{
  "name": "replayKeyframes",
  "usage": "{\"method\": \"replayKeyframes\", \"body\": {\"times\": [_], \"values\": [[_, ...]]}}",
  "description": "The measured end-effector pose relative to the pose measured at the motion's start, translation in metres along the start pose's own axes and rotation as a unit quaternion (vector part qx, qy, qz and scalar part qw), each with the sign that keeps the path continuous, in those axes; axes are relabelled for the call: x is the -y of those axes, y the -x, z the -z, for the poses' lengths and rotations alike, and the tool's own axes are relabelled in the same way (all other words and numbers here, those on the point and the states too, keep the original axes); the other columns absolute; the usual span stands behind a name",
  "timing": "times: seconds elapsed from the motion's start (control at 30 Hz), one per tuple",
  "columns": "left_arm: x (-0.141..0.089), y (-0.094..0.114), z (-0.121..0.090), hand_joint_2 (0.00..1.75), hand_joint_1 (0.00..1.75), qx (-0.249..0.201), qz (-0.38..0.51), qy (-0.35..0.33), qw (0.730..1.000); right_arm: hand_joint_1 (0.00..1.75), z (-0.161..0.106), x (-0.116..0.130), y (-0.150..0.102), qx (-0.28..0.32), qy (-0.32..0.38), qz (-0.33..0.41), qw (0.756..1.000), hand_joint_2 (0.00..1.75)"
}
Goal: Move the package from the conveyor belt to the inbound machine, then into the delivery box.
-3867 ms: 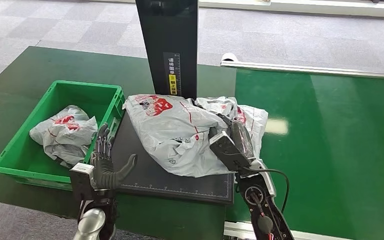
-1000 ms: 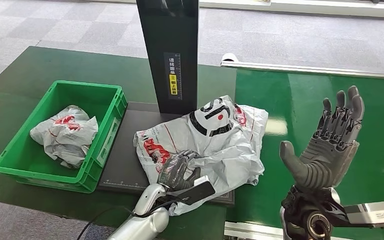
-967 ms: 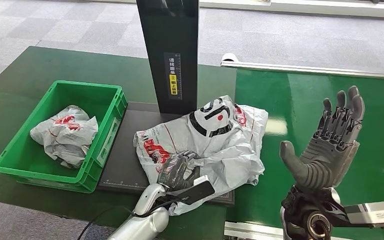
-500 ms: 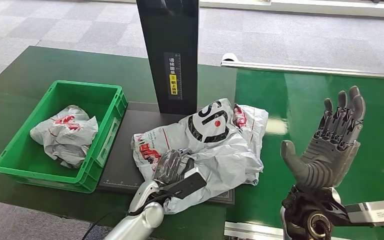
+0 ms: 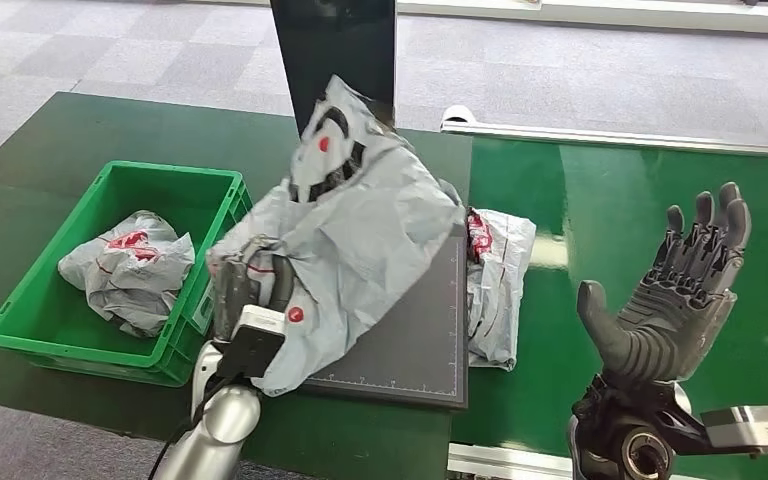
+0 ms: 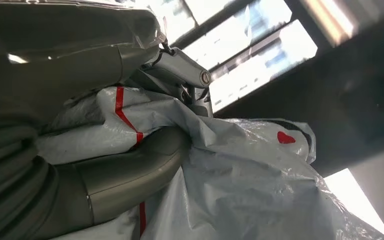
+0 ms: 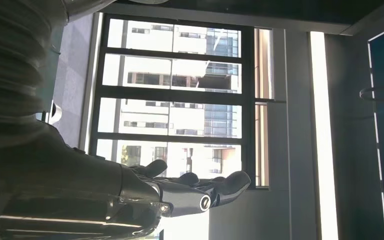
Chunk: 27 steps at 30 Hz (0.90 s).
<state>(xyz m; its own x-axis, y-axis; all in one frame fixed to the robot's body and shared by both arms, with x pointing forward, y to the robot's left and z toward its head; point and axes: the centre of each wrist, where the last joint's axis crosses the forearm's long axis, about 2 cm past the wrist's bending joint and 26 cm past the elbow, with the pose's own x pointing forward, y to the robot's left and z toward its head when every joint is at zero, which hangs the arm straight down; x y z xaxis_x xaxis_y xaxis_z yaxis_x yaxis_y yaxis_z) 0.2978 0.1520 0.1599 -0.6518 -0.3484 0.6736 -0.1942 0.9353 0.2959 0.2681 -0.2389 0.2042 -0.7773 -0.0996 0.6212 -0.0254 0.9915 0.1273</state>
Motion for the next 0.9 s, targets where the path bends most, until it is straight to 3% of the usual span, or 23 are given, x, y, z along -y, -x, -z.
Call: {"method": "replayKeyframes", "body": {"times": [0.2, 0.4, 0.53, 0.73, 0.9], "values": [[-0.063, 0.001, 0.008, 1.75, 1.75, 0.028, 0.047, -0.153, 0.987, 0.0, -0.005, 0.006, -0.002, -0.004, 0.009, -0.009, 1.0, 1.75], [-0.1, 0.01, 0.007, 1.75, 1.75, 0.013, 0.106, -0.212, 0.971, 0.0, -0.007, 0.009, -0.004, -0.004, 0.013, -0.011, 1.0, 1.75], [-0.118, 0.025, 0.006, 1.75, 1.75, -0.031, 0.158, -0.219, 0.962, 0.0, -0.009, 0.01, -0.005, -0.005, 0.014, -0.012, 1.0, 1.75], [-0.136, 0.061, 0.012, 1.75, 1.75, -0.13, 0.261, -0.164, 0.943, 0.0, -0.01, 0.009, -0.005, -0.006, 0.014, -0.009, 1.0, 1.75], [-0.147, 0.082, 0.015, 1.75, 1.74, -0.165, 0.291, -0.151, 0.93, 0.0, -0.01, 0.009, -0.005, -0.006, 0.013, -0.008, 1.0, 1.75]]}}
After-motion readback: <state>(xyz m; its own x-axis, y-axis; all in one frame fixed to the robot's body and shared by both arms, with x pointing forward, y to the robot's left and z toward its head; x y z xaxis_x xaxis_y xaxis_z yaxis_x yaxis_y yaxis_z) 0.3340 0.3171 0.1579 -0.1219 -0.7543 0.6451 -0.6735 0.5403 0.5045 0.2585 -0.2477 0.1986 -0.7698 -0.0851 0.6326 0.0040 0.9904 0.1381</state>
